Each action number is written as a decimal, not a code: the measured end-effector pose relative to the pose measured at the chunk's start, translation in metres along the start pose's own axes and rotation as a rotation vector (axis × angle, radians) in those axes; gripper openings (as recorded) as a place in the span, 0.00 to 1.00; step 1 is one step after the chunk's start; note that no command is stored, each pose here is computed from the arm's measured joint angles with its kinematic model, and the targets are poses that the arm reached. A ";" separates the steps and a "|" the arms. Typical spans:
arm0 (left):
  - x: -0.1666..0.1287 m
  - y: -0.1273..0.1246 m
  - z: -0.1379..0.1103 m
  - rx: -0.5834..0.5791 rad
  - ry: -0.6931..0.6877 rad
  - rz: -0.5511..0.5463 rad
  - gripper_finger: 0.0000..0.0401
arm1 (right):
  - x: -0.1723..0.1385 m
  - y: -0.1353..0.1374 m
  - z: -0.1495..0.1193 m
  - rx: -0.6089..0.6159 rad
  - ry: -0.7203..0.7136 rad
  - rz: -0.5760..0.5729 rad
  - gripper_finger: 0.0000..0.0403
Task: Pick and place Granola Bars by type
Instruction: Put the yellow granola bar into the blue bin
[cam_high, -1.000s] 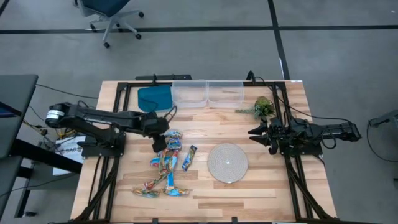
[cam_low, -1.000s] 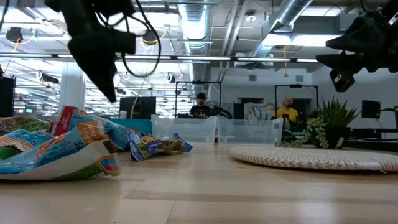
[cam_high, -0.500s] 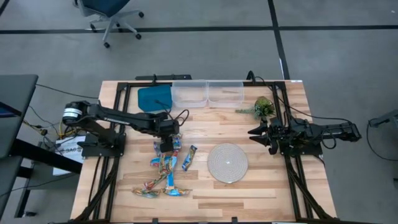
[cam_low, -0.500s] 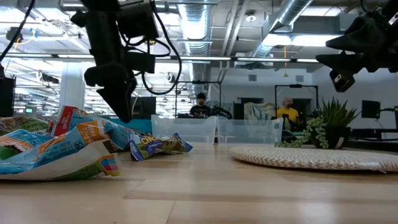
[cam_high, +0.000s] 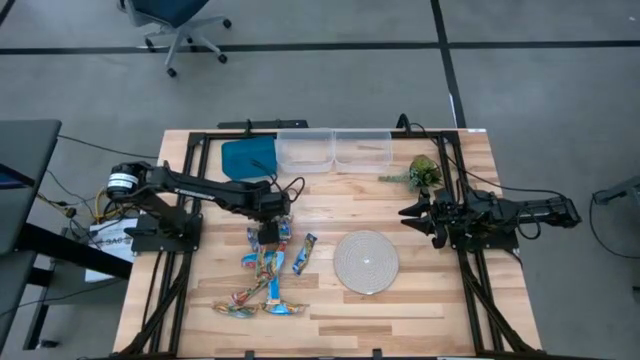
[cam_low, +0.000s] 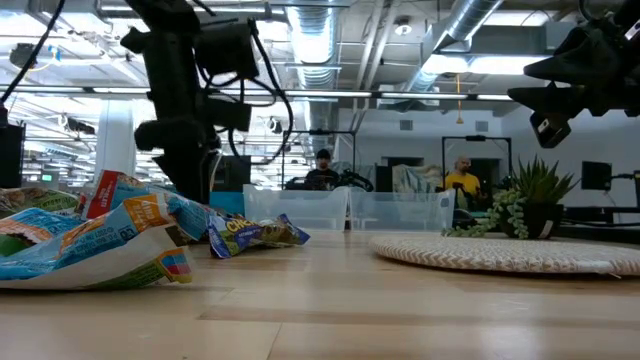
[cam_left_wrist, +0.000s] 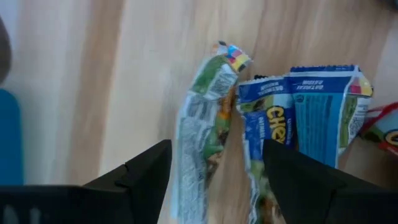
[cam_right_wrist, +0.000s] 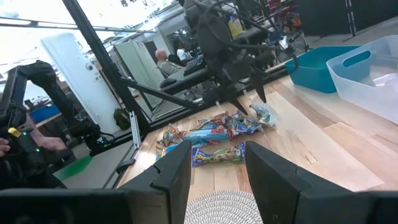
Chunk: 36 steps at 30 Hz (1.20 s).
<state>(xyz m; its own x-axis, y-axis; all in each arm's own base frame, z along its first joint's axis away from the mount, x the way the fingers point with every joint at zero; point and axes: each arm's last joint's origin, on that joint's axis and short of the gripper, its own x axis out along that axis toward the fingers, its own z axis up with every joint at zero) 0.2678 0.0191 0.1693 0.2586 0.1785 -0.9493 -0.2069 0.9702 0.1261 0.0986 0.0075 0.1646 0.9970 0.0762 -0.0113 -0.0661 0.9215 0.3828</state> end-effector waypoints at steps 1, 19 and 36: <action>0.001 0.000 0.000 0.006 0.004 0.001 0.61 | 0.000 0.000 0.000 0.000 0.000 0.000 0.35; 0.022 0.013 0.001 0.026 0.074 0.051 0.57 | 0.000 0.000 0.000 0.000 -0.001 0.001 0.35; 0.023 0.021 -0.001 -0.030 0.092 0.055 0.29 | 0.000 0.000 0.000 0.000 -0.001 0.000 0.36</action>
<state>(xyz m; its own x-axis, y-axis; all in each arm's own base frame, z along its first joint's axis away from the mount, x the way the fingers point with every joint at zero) 0.2688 0.0431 0.1498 0.1591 0.2142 -0.9638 -0.2468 0.9538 0.1713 0.0986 0.0075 0.1646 0.9971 0.0760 -0.0105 -0.0662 0.9215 0.3827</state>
